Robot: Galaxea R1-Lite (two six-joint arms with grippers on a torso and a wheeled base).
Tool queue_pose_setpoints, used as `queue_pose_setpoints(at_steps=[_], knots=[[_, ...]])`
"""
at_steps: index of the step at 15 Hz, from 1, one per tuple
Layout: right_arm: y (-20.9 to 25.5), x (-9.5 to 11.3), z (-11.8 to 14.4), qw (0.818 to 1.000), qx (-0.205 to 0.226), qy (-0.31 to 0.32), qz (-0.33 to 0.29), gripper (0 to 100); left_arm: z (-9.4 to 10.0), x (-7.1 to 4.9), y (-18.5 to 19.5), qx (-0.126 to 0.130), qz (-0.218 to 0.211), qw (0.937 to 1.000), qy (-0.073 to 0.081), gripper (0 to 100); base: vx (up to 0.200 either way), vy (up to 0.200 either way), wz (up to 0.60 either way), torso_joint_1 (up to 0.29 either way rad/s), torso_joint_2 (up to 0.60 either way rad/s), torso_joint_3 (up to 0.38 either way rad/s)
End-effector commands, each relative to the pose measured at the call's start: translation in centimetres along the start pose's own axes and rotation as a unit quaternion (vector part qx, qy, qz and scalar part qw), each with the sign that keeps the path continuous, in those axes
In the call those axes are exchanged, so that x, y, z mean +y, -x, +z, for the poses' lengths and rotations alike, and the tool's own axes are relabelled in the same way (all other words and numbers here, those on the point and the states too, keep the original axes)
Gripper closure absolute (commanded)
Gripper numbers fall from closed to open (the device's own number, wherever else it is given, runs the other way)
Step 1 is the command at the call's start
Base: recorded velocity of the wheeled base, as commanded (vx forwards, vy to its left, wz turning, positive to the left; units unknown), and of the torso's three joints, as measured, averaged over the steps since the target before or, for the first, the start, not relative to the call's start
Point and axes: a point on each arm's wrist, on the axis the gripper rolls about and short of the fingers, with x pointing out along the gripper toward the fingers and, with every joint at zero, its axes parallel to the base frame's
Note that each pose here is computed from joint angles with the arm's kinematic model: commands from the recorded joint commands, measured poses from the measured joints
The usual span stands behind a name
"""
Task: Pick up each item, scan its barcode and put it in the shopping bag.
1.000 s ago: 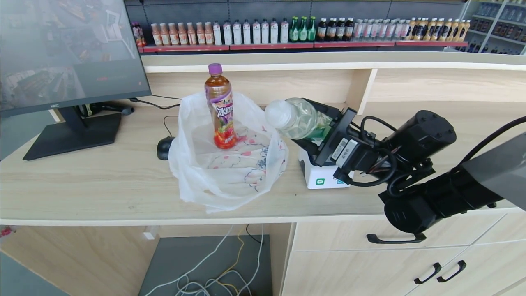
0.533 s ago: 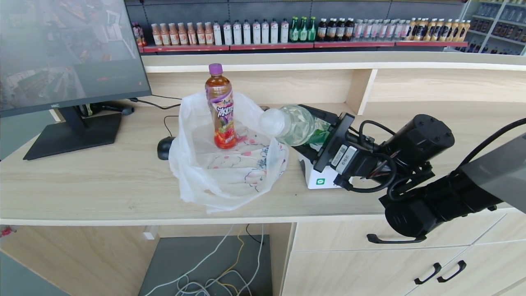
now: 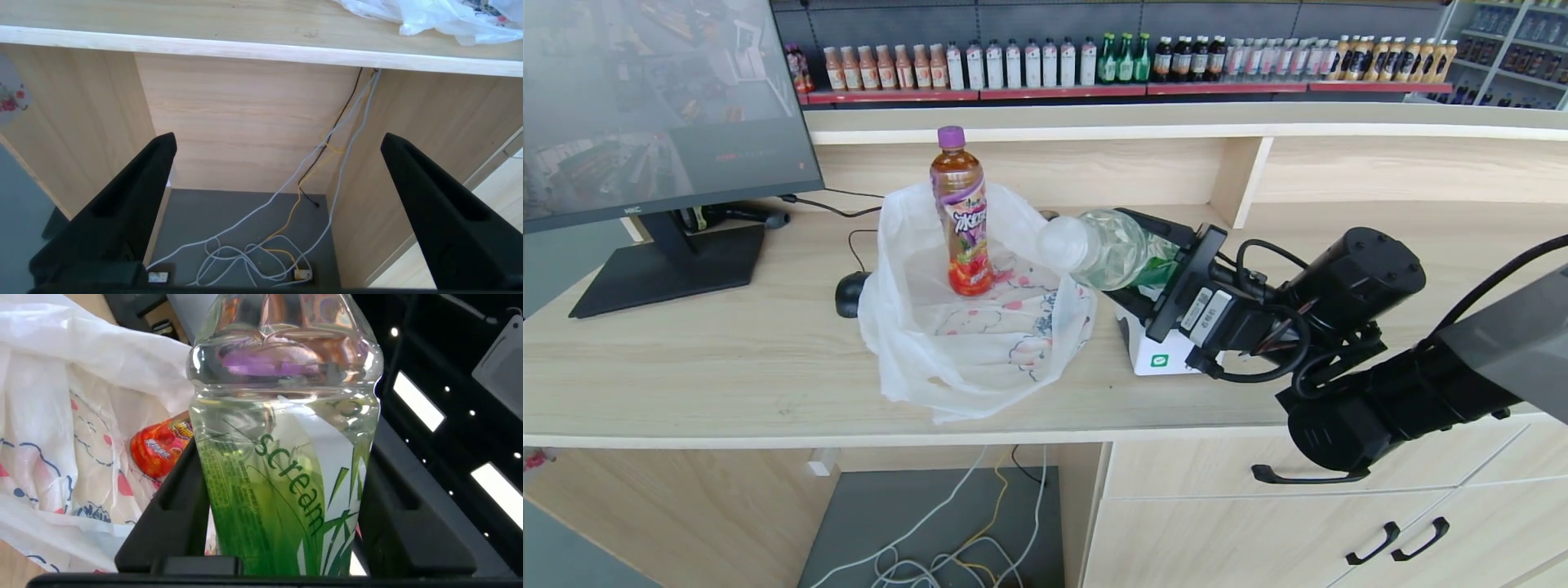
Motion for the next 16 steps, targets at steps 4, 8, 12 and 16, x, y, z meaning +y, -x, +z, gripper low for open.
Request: queue_pose_setpoints(at_steps=[4,8,12,16], knots=[[0.08,0.19,-0.03,1.000,0.001,-0.001,0.002,100,0.00,0.00,0.00,0.000,0.001,1.0000,0.000,0,0.000,0.000,0.00,0.000,0.00,0.000],[0.10,0.22,-0.03,1.000,0.002,-0.002,0.003,100,0.00,0.00,0.00,0.000,0.000,1.0000,0.000,0,0.000,0.000,0.00,0.000,0.00,0.000],[-0.04,0.06,0.12,1.000,-0.001,-0.001,0.001,100,0.00,0.00,0.00,0.000,0.001,1.0000,0.000,0,0.000,0.000,0.00,0.000,0.00,0.000],[-0.35,-0.32,0.41,1.000,-0.006,-0.013,-0.006,100,0.00,0.00,0.00,0.000,0.000,1.0000,0.000,0,0.000,0.000,0.00,0.000,0.00,0.000]])
